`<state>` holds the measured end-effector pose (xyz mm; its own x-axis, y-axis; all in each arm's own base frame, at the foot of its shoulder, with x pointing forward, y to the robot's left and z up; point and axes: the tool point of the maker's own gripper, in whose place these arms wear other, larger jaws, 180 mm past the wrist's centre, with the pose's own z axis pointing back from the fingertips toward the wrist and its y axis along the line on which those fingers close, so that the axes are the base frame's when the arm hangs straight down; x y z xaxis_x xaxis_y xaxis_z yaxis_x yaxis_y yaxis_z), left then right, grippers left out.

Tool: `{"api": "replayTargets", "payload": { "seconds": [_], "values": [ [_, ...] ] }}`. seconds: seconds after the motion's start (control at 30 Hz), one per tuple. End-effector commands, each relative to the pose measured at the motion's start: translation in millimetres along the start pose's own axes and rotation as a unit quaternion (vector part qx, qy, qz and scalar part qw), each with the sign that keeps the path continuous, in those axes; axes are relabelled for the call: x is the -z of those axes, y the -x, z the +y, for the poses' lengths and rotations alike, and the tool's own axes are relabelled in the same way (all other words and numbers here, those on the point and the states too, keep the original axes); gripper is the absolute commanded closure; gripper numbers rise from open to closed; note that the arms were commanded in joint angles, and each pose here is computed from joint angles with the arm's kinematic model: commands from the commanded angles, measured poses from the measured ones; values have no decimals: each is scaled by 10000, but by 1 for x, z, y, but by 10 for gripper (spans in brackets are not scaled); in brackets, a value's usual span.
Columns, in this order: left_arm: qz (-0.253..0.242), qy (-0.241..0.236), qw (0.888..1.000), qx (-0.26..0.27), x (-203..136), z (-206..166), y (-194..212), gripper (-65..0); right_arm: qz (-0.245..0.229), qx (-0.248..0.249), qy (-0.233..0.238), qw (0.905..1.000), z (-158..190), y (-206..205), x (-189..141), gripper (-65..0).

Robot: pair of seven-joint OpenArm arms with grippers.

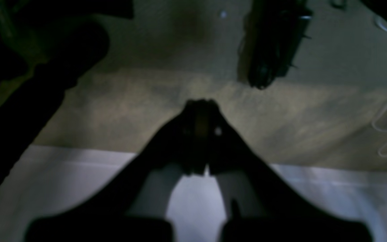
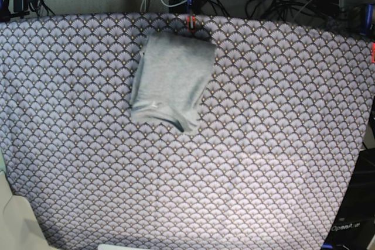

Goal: Fold the T-shirt properly

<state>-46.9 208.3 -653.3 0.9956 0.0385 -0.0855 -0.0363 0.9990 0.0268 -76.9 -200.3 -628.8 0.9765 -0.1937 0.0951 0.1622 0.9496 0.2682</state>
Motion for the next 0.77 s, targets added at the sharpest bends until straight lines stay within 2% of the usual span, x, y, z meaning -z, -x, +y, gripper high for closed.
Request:
{"api": "replayTargets", "payload": {
  "seconds": [0.0,0.17,0.27,0.33,0.47,0.57,0.73],
  "values": [
    [-40,-71,10000,-43,1,5,-2,0,-27,-66,175,9998,-8,-1,-1,0],
    [-412,-214,9987,-207,3,6,-25,0,-124,-430,891,9950,-17,-8,8,0],
    [-888,-207,9955,-245,1,3,-55,0,-262,-704,1297,9887,-23,-20,10,0],
    [-1018,-182,9943,-276,-1,-1,-73,0,-241,-819,1473,9854,-23,-25,14,0],
    [-1042,-26,9943,-237,-1,-22,-88,0,-226,-768,1453,9861,-9,-33,25,0],
    [-1225,12,9921,-265,-5,-26,-114,0,-231,-729,1363,9877,1,-36,30,0],
    [-1238,19,9920,-243,-5,-27,-116,0,-259,-717,1270,9890,15,-37,36,0]
  ]
}}
